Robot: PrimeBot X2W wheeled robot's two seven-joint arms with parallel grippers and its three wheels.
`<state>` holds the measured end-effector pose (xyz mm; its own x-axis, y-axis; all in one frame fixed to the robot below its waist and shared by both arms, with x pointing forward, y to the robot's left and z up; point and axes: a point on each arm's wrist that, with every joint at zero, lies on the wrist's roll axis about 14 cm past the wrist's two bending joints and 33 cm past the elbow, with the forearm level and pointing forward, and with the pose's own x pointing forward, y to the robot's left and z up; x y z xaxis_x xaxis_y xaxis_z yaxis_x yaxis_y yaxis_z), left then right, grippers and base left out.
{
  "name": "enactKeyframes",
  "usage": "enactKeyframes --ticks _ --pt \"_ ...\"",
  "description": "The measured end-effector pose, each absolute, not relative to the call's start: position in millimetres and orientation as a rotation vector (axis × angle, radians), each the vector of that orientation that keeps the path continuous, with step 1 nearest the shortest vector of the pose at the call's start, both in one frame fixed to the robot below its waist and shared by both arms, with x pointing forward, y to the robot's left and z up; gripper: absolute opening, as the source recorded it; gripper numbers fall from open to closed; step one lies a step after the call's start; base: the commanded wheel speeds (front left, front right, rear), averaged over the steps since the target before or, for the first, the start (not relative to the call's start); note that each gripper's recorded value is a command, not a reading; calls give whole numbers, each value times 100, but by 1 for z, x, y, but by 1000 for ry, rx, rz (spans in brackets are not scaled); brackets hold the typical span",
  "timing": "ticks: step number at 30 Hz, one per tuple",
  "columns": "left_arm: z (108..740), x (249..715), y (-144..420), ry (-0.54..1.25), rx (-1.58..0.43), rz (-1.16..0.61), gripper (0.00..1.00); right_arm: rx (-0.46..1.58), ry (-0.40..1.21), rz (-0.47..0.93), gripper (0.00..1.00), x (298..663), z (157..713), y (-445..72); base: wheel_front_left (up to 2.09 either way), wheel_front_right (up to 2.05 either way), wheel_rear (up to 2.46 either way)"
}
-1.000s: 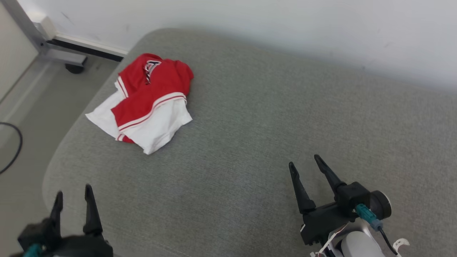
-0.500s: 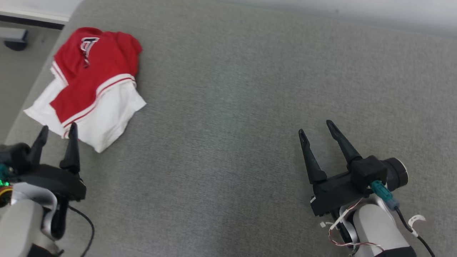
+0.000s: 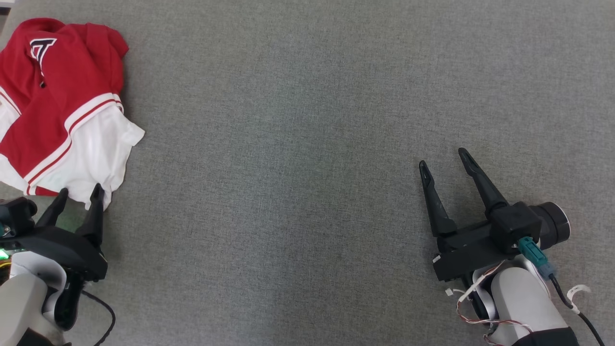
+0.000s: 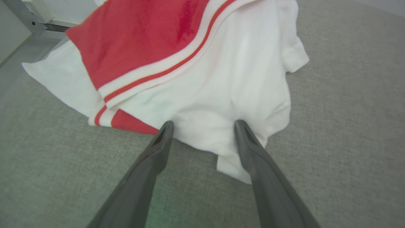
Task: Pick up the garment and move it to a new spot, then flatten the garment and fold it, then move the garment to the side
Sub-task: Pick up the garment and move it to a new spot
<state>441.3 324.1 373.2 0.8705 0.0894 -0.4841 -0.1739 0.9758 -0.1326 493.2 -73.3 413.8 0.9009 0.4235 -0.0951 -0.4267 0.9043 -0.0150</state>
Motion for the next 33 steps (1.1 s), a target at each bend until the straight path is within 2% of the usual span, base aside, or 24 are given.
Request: enactKeyframes --ticks 4,5,6,16,20,24,33 --pt "370 441 329 498 -149 153 100 -42 92 451 100 493 412 -70 0 0 0" --pt "369 442 329 497 -146 153 28 -42 91 454 100 493 412 -69 0 0 0" --pt "369 442 328 496 -141 150 0 -41 90 456 100 494 413 -68 0 0 0" --pt "396 451 317 417 -66 68 0 -17 85 451 100 483 425 -62 0 0 0" --pt "444 474 296 278 -33 -25 0 12 77 432 100 475 434 -62 0 0 0" --pt "493 487 250 119 -54 -153 0 34 70 415 100 465 444 -63 0 0 0" --pt "519 477 95 10 -216 -469 0 47 28 326 100 453 467 -91 0 0 0"
